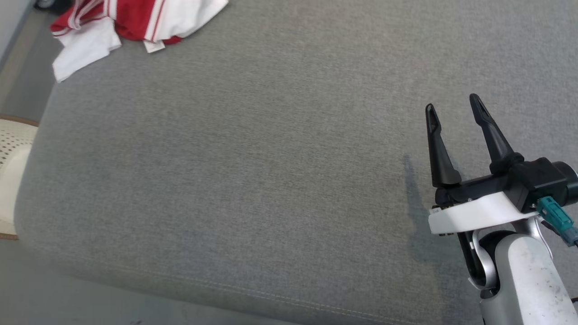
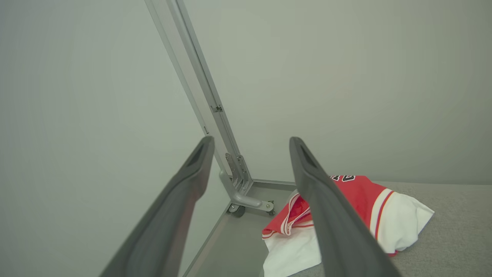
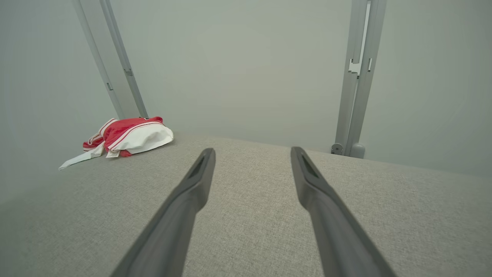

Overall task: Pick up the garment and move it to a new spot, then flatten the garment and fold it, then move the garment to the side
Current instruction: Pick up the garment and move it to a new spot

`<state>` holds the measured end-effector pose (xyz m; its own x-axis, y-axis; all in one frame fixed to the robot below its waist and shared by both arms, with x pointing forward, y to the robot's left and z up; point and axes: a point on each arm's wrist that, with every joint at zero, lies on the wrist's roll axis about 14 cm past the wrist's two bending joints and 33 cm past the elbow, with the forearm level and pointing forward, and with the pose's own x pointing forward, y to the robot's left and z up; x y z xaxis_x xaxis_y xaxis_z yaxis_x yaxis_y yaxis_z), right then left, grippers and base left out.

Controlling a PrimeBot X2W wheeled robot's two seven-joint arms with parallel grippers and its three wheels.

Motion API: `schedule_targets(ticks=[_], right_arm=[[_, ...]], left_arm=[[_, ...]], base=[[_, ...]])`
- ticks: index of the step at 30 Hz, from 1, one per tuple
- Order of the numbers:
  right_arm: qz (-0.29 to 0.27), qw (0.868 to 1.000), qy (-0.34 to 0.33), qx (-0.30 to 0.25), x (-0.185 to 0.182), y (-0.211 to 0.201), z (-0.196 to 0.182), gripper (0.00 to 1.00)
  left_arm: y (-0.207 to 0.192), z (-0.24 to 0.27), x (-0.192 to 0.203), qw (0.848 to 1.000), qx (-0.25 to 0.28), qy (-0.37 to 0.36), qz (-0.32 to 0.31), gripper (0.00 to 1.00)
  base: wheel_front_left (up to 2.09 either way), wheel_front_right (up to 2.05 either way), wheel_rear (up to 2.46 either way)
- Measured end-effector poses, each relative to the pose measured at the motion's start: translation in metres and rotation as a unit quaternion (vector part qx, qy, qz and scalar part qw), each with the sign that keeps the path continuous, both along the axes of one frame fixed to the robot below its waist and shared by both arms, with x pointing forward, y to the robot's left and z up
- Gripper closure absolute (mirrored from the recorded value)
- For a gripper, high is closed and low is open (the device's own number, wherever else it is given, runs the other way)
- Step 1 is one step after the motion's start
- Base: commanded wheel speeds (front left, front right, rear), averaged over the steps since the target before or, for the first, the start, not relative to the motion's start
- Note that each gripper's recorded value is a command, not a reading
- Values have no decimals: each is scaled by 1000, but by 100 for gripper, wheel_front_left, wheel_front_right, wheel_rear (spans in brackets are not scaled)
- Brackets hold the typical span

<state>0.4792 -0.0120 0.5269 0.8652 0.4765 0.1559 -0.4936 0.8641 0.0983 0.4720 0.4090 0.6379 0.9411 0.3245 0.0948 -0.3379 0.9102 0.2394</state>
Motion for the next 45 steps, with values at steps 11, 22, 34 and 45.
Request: schedule_targets(ticks=[11, 22, 34, 45], right_arm=[[-62, 997, 37, -35, 13, -50, -43, 0], [-95, 992, 36, -70, 15, -81, -49, 0], [-118, 988, 40, -88, 10, -100, -51, 0], [-126, 987, 34, -91, 9, -105, -47, 0]], left_arm=[[-27, -121, 88, 988, -59, 141, -30, 0], [-64, -223, 112, 963, -118, 238, -55, 0], [-72, -265, 117, 948, -140, 280, -52, 0], [-75, -270, 116, 945, -152, 283, -54, 100]], base=[[0, 0, 0], [0, 0, 0], [0, 0, 0], [0, 0, 0]])
